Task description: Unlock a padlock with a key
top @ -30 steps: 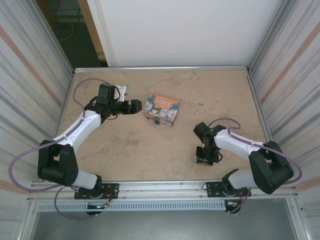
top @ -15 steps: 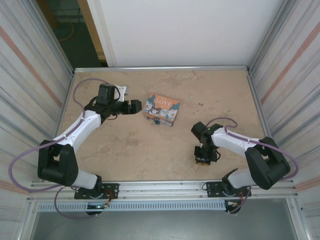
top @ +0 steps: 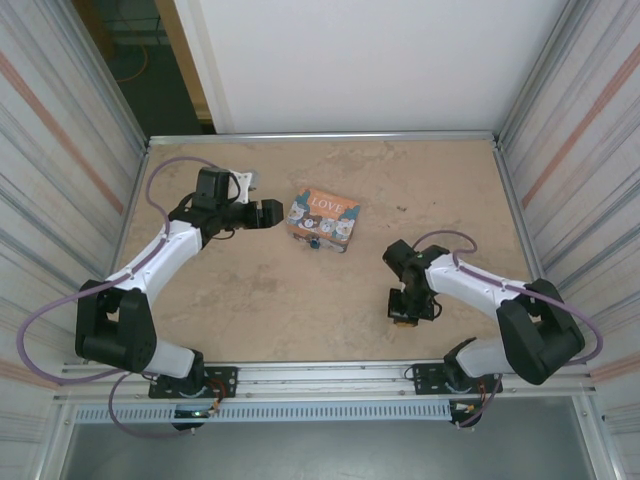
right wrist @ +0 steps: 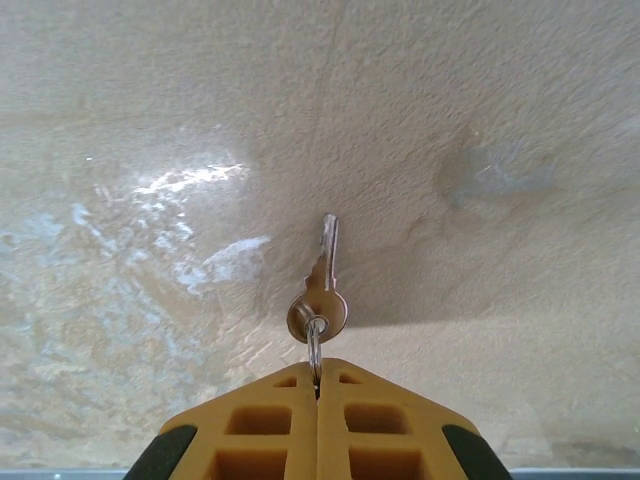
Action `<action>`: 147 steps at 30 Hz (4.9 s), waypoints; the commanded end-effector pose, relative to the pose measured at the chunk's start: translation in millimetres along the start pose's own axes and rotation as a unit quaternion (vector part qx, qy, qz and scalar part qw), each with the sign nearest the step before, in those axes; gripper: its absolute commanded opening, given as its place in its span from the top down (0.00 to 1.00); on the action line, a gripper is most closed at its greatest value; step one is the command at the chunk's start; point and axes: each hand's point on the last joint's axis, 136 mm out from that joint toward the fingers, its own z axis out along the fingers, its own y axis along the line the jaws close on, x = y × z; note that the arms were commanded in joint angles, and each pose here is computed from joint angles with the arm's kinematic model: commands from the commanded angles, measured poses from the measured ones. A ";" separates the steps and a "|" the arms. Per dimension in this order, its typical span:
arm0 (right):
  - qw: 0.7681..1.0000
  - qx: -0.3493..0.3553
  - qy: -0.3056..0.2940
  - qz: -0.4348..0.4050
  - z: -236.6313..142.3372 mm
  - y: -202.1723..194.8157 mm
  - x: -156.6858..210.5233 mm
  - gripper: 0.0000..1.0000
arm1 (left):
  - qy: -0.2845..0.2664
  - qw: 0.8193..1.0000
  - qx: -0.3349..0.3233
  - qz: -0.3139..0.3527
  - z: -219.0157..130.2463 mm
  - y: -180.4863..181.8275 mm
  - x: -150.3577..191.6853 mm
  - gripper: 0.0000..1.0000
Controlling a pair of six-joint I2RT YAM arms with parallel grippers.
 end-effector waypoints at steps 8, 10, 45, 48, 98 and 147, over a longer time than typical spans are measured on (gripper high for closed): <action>0.985 -0.034 -0.121 -0.119 -70.6 40.8 -37.2 1.00 | 0.002 0.992 0.074 -0.104 -29.4 -16.1 13.4 0.19; 0.974 -0.043 -0.155 -0.157 -87.3 55.3 -47.4 1.00 | 0.008 0.988 0.088 -0.127 -33.7 -20.4 18.0 0.19; 0.757 -0.319 -0.454 -0.345 -238.2 256.8 -81.8 1.00 | 0.030 0.775 0.337 -0.533 -3.3 -102.6 -10.0 0.14; 0.756 -0.318 -0.458 -0.343 -237.9 261.7 -84.8 1.00 | 0.039 0.769 0.349 -0.534 2.4 -114.1 -11.5 0.14; 0.781 -0.294 -0.464 -0.298 -211.8 241.6 -95.2 1.00 | 0.040 0.758 0.343 -0.553 22.1 -119.3 0.2 0.84; 0.658 -0.585 -0.377 -0.288 -297.5 238.3 -58.9 0.48 | -0.142 0.925 0.347 -0.058 -74.1 -152.7 -51.1 1.00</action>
